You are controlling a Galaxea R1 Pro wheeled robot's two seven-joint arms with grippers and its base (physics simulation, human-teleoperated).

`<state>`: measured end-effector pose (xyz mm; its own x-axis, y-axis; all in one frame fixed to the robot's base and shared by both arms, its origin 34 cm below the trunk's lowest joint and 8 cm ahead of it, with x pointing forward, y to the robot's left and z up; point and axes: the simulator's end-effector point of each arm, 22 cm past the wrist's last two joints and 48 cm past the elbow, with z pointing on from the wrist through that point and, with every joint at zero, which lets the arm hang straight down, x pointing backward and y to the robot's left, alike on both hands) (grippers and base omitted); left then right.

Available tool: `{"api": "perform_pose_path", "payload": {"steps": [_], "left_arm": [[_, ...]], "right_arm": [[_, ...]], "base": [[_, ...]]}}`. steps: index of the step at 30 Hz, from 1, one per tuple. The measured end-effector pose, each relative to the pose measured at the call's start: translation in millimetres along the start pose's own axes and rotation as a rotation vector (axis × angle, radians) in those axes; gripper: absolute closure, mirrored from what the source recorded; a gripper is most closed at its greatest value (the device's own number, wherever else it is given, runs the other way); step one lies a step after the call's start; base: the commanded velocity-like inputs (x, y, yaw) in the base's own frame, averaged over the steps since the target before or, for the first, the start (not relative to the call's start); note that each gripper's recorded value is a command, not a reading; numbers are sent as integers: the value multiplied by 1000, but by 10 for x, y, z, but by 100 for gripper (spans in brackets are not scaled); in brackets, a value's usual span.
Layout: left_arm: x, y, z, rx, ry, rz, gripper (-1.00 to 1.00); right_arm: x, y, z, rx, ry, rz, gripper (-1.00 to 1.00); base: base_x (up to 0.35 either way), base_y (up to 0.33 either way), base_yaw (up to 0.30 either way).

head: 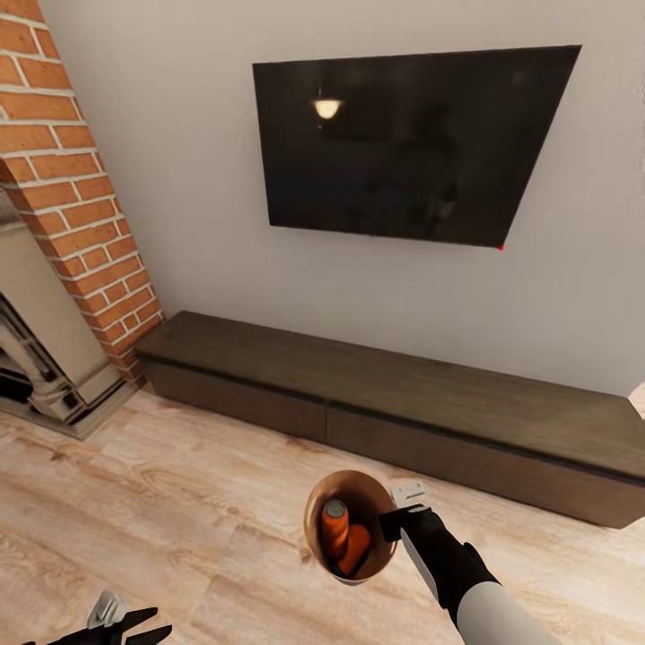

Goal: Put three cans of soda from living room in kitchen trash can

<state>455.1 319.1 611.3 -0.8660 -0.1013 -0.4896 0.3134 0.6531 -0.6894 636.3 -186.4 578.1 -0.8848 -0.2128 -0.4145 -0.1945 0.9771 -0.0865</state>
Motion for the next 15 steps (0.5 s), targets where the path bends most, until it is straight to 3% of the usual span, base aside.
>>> {"api": "perform_pose_path", "payload": {"steps": [15], "left_arm": [[-87, -42, -12, 4, -17, 18, -100]], "right_arm": [[-109, -23, -85, 5, -24, 0, 100]], "base": [[0, 0, 0]]}}
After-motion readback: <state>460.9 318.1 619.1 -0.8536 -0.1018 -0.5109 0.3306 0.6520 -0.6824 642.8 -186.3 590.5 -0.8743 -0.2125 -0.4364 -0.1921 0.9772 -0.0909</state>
